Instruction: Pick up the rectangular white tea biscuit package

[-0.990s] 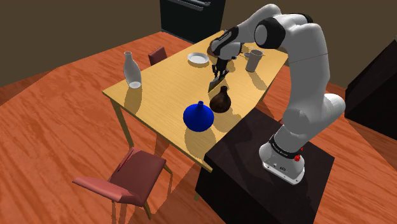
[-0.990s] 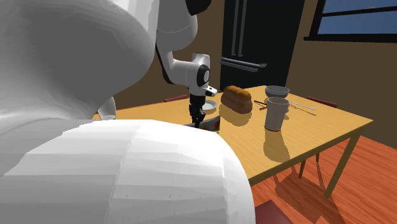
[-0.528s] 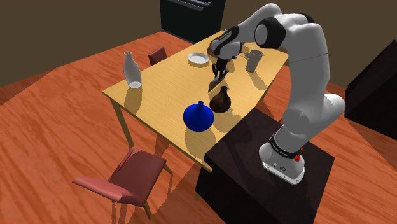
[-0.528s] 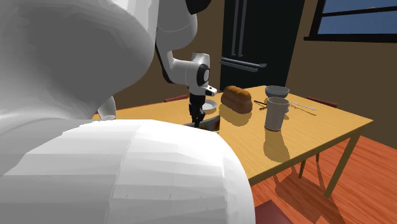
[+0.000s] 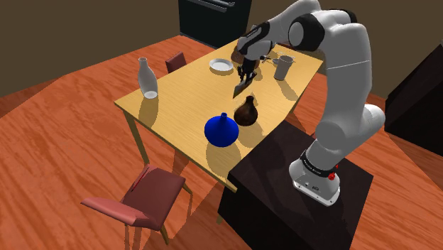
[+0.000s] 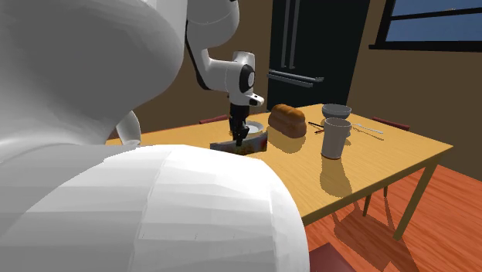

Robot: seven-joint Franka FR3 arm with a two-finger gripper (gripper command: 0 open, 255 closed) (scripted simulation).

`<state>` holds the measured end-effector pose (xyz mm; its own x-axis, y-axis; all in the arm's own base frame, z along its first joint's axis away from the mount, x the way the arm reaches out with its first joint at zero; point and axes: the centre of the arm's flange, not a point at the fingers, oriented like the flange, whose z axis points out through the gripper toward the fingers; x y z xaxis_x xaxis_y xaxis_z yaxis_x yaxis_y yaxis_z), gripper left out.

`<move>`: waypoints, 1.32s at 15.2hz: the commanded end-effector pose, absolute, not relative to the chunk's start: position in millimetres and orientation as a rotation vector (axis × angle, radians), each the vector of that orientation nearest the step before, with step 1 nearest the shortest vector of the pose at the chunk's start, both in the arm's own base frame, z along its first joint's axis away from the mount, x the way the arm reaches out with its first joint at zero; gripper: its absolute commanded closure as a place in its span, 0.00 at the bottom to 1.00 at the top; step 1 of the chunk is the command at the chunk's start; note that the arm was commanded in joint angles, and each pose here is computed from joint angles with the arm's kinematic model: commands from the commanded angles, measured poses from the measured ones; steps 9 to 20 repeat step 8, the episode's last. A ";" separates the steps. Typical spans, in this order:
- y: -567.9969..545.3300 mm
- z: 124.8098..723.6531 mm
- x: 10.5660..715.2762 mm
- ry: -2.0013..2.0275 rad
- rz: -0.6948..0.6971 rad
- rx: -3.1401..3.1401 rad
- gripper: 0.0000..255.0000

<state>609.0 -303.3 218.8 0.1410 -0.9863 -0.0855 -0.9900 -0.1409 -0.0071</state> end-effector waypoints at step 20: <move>-303.4 256.7 607.9 2.018 0.092 -2.325 1.00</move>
